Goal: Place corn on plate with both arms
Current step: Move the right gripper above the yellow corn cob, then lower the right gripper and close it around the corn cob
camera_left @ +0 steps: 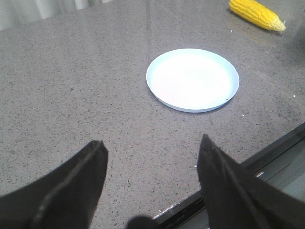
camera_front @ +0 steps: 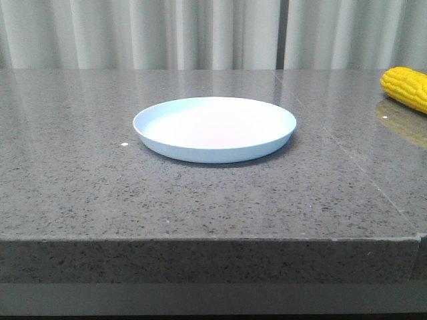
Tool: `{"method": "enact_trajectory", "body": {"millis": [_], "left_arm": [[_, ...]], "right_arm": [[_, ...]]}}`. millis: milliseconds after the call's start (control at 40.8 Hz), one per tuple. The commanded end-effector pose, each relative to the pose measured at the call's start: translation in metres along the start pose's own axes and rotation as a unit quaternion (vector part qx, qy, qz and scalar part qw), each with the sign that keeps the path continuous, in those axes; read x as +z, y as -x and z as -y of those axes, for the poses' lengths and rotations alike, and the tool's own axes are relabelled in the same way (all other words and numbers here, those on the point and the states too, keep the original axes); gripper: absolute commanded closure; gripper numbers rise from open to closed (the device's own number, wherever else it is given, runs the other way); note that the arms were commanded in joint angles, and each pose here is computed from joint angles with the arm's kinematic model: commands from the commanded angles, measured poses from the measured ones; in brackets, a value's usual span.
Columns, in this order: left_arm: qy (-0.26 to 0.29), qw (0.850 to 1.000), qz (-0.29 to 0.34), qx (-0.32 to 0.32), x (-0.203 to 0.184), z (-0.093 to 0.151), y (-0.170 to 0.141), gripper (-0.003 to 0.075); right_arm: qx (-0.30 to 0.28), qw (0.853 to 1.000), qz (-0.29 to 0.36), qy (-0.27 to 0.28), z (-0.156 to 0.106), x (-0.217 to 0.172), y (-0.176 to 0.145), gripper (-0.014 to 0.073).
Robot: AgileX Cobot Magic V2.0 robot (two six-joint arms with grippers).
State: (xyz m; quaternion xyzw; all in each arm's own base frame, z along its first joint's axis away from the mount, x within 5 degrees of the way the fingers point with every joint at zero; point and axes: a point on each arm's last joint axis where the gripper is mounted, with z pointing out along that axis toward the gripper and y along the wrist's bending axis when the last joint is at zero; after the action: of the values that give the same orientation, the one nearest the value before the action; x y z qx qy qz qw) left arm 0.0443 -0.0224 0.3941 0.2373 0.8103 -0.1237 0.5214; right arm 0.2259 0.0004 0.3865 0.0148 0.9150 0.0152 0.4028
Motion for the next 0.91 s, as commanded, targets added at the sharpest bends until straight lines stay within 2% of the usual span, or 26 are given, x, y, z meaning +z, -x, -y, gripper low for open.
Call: {"method": "enact_trajectory", "body": {"millis": [0,245,441,662,882], "left_arm": [[-0.003,0.999,0.043,-0.004,-0.003,0.0,0.012,0.0302],[-0.003,0.999,0.043,-0.004,-0.003,0.0,0.012,0.0302],[-0.003,0.999,0.043,-0.004,-0.003,0.0,0.012,0.0302],[-0.003,0.999,0.043,-0.004,-0.003,0.0,0.012,0.0302],[-0.003,0.999,0.043,-0.004,-0.003,0.0,0.012,0.0302]], "right_arm": [[-0.023,0.999,0.034,-0.025,0.005,0.002,0.026,-0.004],[-0.022,0.999,-0.023,-0.037,0.009,0.053,0.062,-0.004],[0.018,0.997,-0.069,-0.036,0.025,0.09,0.082,-0.004],[0.032,0.994,-0.104,-0.034,0.037,0.131,0.091,-0.004],[0.048,0.994,-0.101,-0.016,0.037,0.167,0.094,-0.004]]}}
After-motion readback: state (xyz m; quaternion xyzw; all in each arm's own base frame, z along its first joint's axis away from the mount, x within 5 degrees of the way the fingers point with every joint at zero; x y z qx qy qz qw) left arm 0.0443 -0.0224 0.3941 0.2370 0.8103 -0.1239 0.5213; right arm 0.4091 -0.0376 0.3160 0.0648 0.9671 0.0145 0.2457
